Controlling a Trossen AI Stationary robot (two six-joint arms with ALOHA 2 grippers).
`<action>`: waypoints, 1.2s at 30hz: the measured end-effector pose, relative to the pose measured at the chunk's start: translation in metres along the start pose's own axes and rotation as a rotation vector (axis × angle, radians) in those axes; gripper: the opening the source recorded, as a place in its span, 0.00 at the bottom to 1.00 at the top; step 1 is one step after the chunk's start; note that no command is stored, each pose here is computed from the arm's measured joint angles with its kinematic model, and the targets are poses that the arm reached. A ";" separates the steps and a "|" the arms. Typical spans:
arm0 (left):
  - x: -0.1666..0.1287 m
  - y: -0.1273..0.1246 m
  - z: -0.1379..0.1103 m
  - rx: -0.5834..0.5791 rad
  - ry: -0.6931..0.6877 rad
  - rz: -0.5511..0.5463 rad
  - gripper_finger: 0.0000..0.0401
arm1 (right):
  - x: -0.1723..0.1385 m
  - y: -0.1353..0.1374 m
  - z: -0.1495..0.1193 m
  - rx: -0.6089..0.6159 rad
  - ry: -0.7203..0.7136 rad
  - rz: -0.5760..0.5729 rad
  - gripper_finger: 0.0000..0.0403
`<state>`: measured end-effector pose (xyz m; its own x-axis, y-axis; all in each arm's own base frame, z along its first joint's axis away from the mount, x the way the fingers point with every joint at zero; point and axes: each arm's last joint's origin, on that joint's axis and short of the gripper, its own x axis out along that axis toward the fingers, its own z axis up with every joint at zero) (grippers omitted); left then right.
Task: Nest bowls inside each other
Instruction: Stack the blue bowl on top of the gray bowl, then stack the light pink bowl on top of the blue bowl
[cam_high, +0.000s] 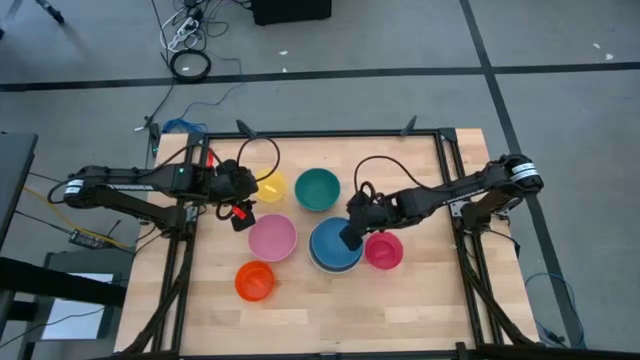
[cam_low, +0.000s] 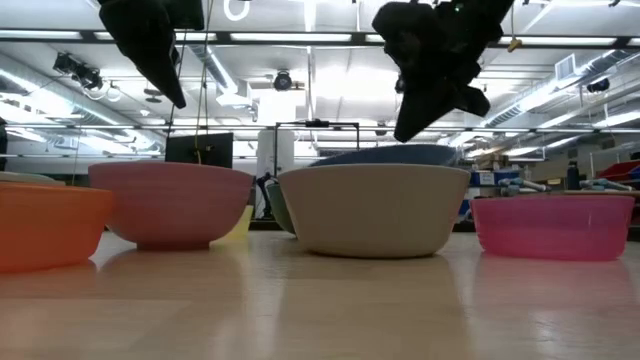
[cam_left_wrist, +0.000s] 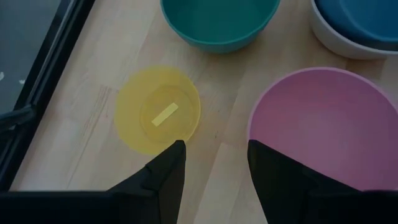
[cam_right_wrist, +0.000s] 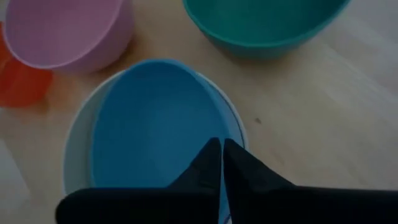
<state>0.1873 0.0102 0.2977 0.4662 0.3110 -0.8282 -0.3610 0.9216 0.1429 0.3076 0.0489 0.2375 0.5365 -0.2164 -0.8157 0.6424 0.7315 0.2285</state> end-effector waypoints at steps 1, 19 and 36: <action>0.000 0.000 0.000 0.000 0.000 0.000 0.45 | 0.001 -0.001 -0.001 0.001 0.003 -0.003 0.01; -0.002 -0.004 -0.016 -0.098 0.184 -0.079 0.45 | -0.100 -0.015 0.004 -0.097 -0.414 -0.148 0.02; 0.055 -0.042 -0.039 -0.571 0.229 -0.004 0.45 | -0.102 -0.026 -0.018 -0.076 -0.281 -0.244 0.42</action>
<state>0.1965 -0.0208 0.2243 0.3058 0.1912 -0.9327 -0.7648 0.6328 -0.1210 0.2262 0.0634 0.3050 0.5087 -0.5510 -0.6615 0.7328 0.6804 -0.0031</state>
